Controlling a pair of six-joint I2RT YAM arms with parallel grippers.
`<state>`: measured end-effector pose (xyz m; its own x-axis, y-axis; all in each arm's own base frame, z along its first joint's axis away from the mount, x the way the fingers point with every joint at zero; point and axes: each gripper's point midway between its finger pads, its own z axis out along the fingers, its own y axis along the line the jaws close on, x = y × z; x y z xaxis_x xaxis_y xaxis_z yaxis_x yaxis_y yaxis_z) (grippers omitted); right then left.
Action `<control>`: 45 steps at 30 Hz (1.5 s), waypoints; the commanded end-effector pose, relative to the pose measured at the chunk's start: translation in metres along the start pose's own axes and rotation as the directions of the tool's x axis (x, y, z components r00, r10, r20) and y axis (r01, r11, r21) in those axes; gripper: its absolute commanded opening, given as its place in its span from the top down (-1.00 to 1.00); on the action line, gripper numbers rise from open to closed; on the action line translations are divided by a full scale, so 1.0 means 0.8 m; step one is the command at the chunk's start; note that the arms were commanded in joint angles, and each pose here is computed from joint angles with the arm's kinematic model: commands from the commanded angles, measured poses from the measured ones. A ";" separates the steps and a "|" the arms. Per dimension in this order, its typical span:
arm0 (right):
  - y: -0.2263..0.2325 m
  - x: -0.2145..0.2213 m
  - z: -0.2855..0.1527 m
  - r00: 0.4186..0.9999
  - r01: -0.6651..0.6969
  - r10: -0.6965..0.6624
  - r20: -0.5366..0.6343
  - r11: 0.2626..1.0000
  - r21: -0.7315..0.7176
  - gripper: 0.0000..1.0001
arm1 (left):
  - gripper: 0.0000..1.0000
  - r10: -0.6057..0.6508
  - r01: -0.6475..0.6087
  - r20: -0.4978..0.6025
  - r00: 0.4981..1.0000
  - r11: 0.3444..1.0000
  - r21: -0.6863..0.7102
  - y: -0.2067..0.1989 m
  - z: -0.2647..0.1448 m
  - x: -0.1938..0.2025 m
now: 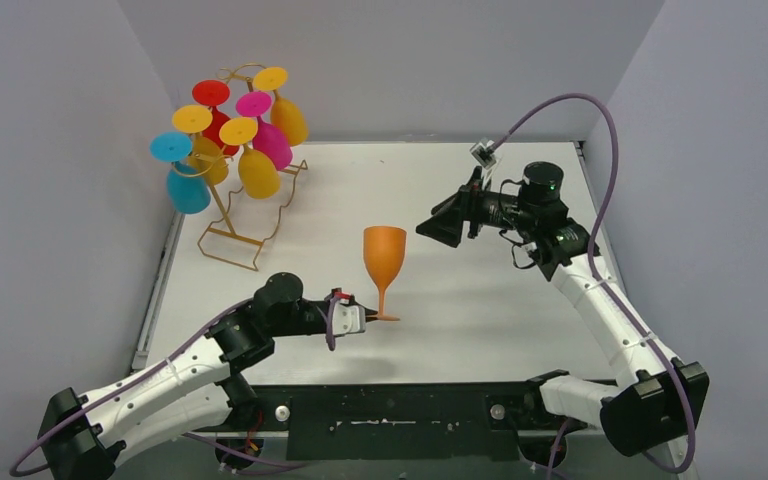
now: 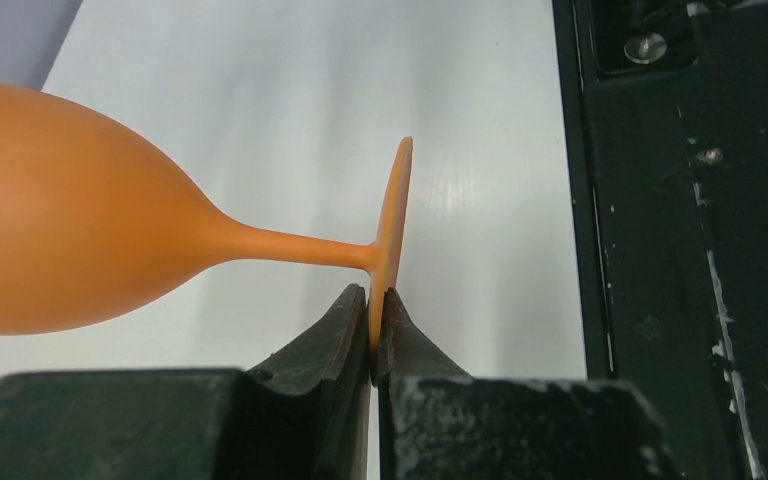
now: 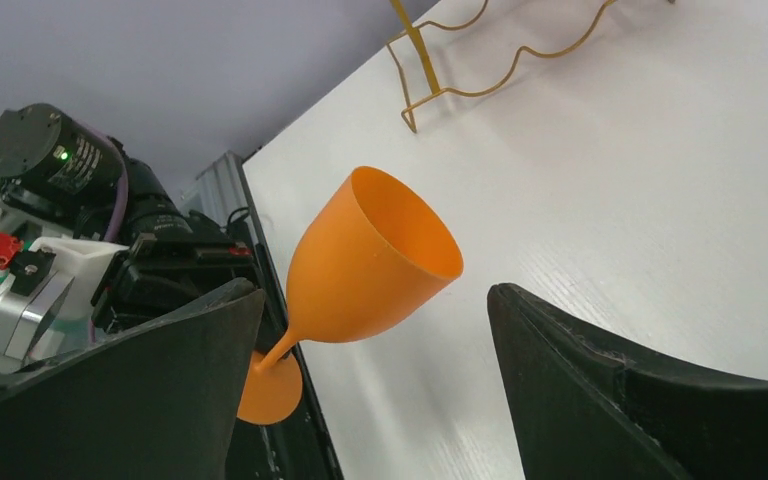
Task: Take the wine glass off the wine glass rack
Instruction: Place the wine glass at the center of the board.
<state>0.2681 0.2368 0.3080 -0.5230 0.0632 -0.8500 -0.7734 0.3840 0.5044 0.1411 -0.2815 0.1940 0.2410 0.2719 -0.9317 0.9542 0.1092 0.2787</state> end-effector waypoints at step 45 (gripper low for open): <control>0.059 0.089 0.083 0.862 -0.182 0.062 -0.504 0.964 -0.192 0.06 | 1.00 0.244 -0.234 -0.042 0.969 0.958 0.164 -0.033 -0.020 0.033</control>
<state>0.2191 0.3187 0.2567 -0.6690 -0.3997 -0.6266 -0.7211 0.1449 0.6775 0.1162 -0.2602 0.1471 0.3972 0.3538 -0.8468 0.9163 -0.1024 0.3871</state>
